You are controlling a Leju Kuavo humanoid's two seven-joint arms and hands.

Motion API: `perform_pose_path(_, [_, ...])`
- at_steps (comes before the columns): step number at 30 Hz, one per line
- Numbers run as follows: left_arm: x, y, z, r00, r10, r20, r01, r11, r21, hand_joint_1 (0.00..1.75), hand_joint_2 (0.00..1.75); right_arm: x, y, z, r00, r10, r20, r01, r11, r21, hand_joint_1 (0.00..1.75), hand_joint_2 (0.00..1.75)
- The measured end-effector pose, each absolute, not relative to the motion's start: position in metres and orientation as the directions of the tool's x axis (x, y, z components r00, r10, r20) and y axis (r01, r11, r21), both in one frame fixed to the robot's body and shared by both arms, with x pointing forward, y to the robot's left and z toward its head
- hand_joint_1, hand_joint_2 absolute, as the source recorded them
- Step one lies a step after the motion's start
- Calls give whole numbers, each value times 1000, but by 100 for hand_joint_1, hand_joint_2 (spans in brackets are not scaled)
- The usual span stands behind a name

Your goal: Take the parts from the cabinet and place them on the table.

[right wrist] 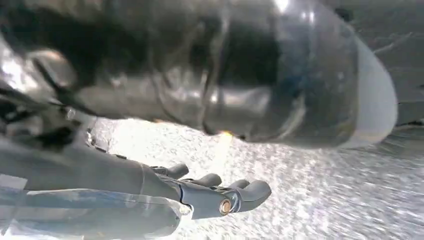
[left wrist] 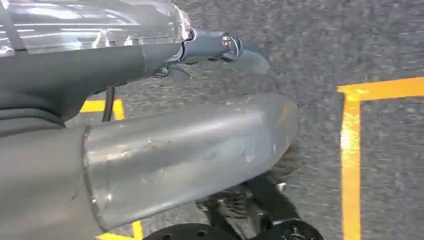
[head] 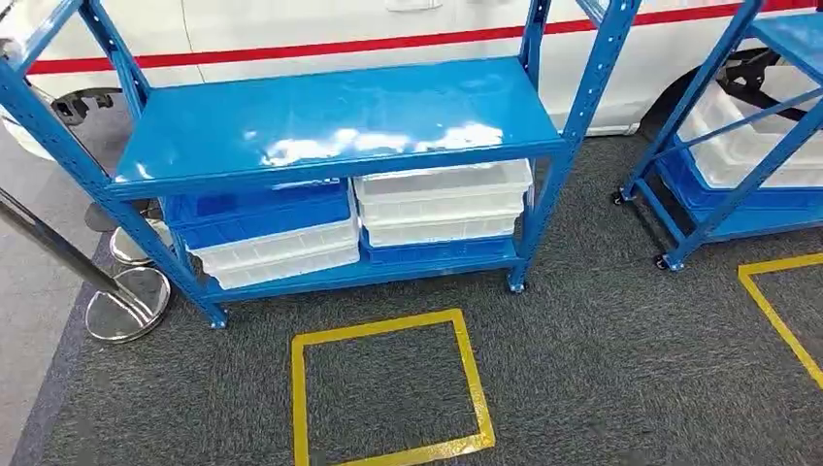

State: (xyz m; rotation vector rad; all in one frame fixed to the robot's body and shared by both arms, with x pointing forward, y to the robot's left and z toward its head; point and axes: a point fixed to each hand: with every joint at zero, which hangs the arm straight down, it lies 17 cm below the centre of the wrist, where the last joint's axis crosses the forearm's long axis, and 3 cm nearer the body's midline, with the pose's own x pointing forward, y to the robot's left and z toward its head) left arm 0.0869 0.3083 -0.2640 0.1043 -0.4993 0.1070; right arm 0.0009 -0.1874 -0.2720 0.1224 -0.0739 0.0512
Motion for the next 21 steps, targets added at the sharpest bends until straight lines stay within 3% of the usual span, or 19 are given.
perform_pose_path(21, [93, 305, -264, 873, 79, 481, -127, 990, 68, 0, 0, 2, -189, -271, 996, 50, 72, -58, 992, 114, 0, 0])
